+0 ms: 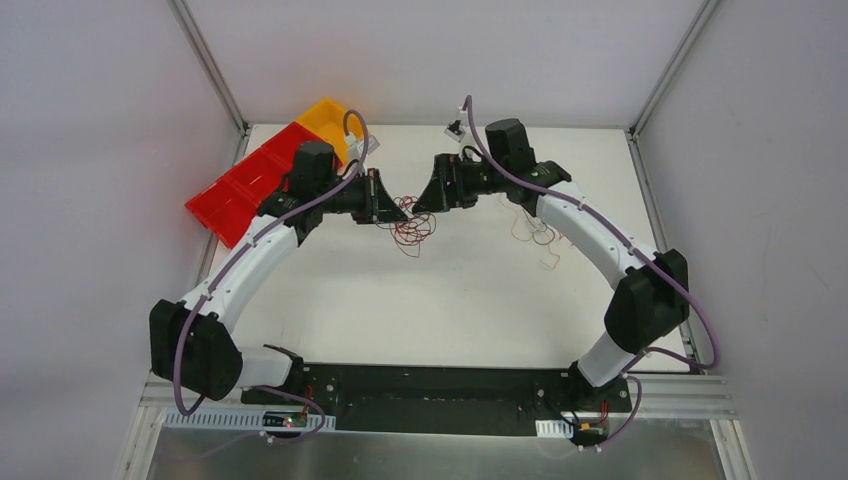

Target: Untangle the cables

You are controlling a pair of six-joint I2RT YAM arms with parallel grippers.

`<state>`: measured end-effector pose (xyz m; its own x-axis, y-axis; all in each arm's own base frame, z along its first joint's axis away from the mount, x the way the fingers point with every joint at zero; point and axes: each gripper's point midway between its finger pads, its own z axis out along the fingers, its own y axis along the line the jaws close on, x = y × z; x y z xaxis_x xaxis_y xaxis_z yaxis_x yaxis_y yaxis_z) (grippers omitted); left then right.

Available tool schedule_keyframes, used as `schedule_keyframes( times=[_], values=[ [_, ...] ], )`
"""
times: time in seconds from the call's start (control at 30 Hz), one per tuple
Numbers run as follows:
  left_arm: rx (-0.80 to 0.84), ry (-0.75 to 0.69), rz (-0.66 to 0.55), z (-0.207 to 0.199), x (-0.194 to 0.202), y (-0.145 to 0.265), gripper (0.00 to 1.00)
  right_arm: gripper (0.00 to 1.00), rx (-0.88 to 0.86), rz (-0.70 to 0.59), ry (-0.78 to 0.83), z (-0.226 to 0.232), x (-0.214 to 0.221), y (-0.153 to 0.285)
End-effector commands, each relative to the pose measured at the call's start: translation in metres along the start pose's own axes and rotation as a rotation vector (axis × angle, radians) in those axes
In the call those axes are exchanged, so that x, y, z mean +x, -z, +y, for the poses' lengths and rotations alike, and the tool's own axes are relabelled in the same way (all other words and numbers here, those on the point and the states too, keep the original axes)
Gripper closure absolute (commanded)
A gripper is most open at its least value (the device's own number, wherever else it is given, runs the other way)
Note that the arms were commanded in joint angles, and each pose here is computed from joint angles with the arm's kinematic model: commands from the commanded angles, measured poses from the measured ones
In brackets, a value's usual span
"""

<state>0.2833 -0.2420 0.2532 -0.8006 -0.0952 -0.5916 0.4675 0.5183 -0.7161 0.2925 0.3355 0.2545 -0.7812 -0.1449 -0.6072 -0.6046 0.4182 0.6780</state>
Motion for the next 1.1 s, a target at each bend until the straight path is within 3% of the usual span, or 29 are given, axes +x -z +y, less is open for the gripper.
schedule_keyframes(
  times=[0.0, 0.17, 0.47, 0.53, 0.87, 1.07],
  values=[
    [0.013, 0.033, -0.043, -0.01, -0.017, -0.001, 1.0, 0.13, 0.026, -0.032, 0.065, 0.009, -0.01, -0.003],
    [0.009, 0.027, -0.043, -0.01, -0.018, -0.001, 1.0, 0.26, 0.064, 0.032, 0.096, -0.003, 0.004, -0.006],
    [0.051, -0.055, -0.046, -0.023, -0.019, 0.013, 1.0, 0.83, 0.291, 0.079, 0.154, -0.056, 0.013, 0.015],
    [0.057, -0.042, -0.056, -0.021, -0.021, 0.02, 1.0, 1.0, 0.319, 0.083, 0.157, -0.065, 0.014, 0.023],
    [0.265, -0.129, -0.086, -0.072, -0.047, 0.055, 1.0, 1.0, 0.549, 0.178, 0.174, -0.145, 0.045, 0.045],
    [0.252, -0.126, -0.293, -0.071, -0.118, 0.106, 1.0, 1.0, 0.663, 0.288, 0.169, -0.199, 0.083, 0.072]
  ],
)
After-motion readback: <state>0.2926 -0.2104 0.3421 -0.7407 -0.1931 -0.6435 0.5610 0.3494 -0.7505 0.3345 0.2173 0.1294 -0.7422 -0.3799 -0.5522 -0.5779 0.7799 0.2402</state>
